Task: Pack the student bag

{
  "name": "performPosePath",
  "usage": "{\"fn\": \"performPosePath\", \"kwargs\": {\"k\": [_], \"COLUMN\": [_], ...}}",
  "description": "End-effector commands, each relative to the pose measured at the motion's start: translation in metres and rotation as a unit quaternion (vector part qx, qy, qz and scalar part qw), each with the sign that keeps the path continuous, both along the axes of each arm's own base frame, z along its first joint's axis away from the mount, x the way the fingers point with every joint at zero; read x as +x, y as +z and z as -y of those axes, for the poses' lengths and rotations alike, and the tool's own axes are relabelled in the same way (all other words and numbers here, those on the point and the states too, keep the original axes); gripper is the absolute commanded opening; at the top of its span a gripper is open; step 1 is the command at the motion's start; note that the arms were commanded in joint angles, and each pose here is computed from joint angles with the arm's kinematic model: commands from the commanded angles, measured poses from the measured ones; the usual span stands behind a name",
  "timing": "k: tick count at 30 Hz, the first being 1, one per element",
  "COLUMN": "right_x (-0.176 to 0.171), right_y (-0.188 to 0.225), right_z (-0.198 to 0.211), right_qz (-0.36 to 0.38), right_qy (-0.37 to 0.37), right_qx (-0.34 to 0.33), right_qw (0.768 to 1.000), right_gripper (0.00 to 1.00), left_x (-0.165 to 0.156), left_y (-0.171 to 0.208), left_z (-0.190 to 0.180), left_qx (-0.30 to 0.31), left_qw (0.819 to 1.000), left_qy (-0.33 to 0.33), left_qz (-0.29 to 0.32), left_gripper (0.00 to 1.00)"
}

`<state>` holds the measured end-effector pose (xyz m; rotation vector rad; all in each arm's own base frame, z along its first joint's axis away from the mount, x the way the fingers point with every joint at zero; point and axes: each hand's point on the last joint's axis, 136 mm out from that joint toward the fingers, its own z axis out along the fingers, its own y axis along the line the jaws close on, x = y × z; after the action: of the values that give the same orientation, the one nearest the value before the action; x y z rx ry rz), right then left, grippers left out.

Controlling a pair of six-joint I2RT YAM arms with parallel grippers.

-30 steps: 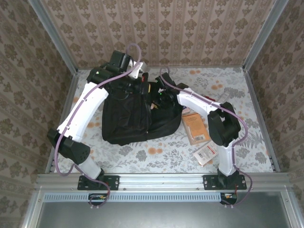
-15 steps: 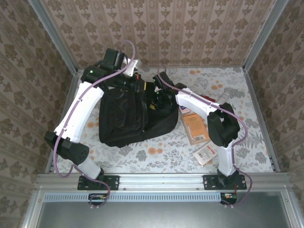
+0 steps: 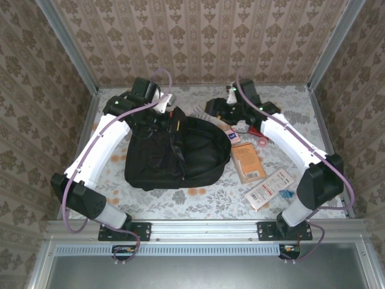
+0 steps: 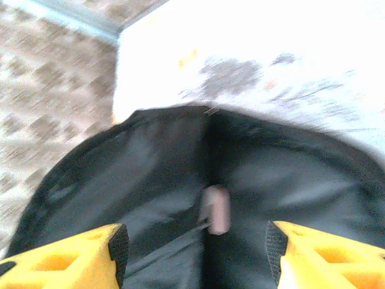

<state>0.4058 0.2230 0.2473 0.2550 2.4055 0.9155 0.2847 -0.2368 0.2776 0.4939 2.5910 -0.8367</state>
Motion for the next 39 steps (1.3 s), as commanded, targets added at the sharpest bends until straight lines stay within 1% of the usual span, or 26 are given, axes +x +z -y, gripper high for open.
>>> {"fn": "performPosePath", "kwargs": {"k": [1, 4, 6, 7, 9, 10, 11, 13, 14, 15, 17, 20, 22, 27, 30, 34, 36, 39], "right_x": [-0.013, -0.025, -0.037, -0.044, -0.060, -0.070, -0.077, -0.096, -0.106, -0.117, -0.138, -0.162, -0.171, -0.191, -0.205, -0.216, -0.215, -0.199], "right_y": [-0.053, -0.086, -0.107, -0.117, -0.136, -0.145, -0.150, -0.157, -0.158, -0.160, -0.166, -0.181, -0.188, -0.202, -0.207, -0.211, -0.209, -0.207], "right_z": [0.067, 0.105, 0.124, 0.133, 0.153, 0.167, 0.179, 0.204, 0.217, 0.227, 0.241, 0.250, 0.253, 0.238, 0.232, 0.222, 0.220, 0.213], "right_qz": [-0.056, -0.093, -0.117, -0.132, -0.164, -0.183, -0.193, -0.208, -0.216, -0.227, -0.251, -0.264, -0.264, -0.298, -0.310, -0.330, -0.324, -0.308], "right_qy": [-0.065, -0.100, -0.113, -0.121, -0.146, -0.167, -0.189, -0.236, -0.260, -0.282, -0.316, -0.350, -0.365, -0.366, -0.367, -0.352, -0.339, -0.313], "right_qx": [-0.154, -0.238, -0.274, -0.281, -0.283, -0.282, -0.279, -0.275, -0.272, -0.265, -0.234, -0.158, -0.113, -0.053, -0.042, -0.028, -0.030, -0.009], "right_qw": [0.984, 0.962, 0.948, 0.943, 0.934, 0.927, 0.922, 0.908, 0.901, 0.894, 0.884, 0.885, 0.886, 0.880, 0.876, 0.876, 0.883, 0.898], "right_gripper": [0.65, 0.67, 0.69, 0.70, 0.71, 0.72, 0.73, 0.79, 0.86, 0.89, 0.90, 0.90, 0.92, 0.92, 0.94, 0.96, 0.96, 0.96], "left_x": [0.006, 0.016, 0.020, 0.022, 0.020, 0.025, 0.026, 0.025, 0.025, 0.025, 0.024, 0.022, 0.021, 0.017, 0.014, 0.013, 0.012, 0.011], "left_y": [0.022, 0.021, 0.017, 0.014, 0.011, 0.010, 0.009, 0.008, 0.008, 0.008, 0.006, -0.003, -0.010, -0.022, -0.020, -0.017, -0.017, -0.015], "left_z": [-0.010, -0.021, -0.029, -0.032, -0.030, -0.038, -0.038, -0.037, -0.035, -0.035, -0.033, -0.029, -0.027, -0.020, -0.018, -0.018, -0.018, -0.018], "left_qx": [-0.010, -0.001, 0.002, 0.000, -0.016, -0.022, -0.026, -0.032, -0.036, -0.040, -0.048, -0.058, -0.067, -0.072, -0.076, -0.078, -0.079, -0.081], "left_qw": [0.998, 0.995, 0.992, 0.991, 0.991, 0.989, 0.989, 0.989, 0.989, 0.989, 0.988, 0.988, 0.988, 0.990, 0.990, 0.990, 0.990, 0.990], "left_qy": [0.028, 0.063, 0.086, 0.096, 0.097, 0.113, 0.114, 0.114, 0.112, 0.110, 0.108, 0.105, 0.104, 0.092, 0.087, 0.085, 0.085, 0.083], "left_qz": [0.059, 0.080, 0.091, 0.094, 0.092, 0.091, 0.091, 0.093, 0.095, 0.095, 0.098, 0.093, 0.088, 0.074, 0.078, 0.082, 0.083, 0.085], "left_gripper": [0.00, 0.00, 0.00, 0.00, 0.00, 0.00, 0.00, 0.00, 0.00, 0.00, 0.00, 0.00, 0.00, 0.00, 0.00, 0.00, 0.00, 0.00]}}
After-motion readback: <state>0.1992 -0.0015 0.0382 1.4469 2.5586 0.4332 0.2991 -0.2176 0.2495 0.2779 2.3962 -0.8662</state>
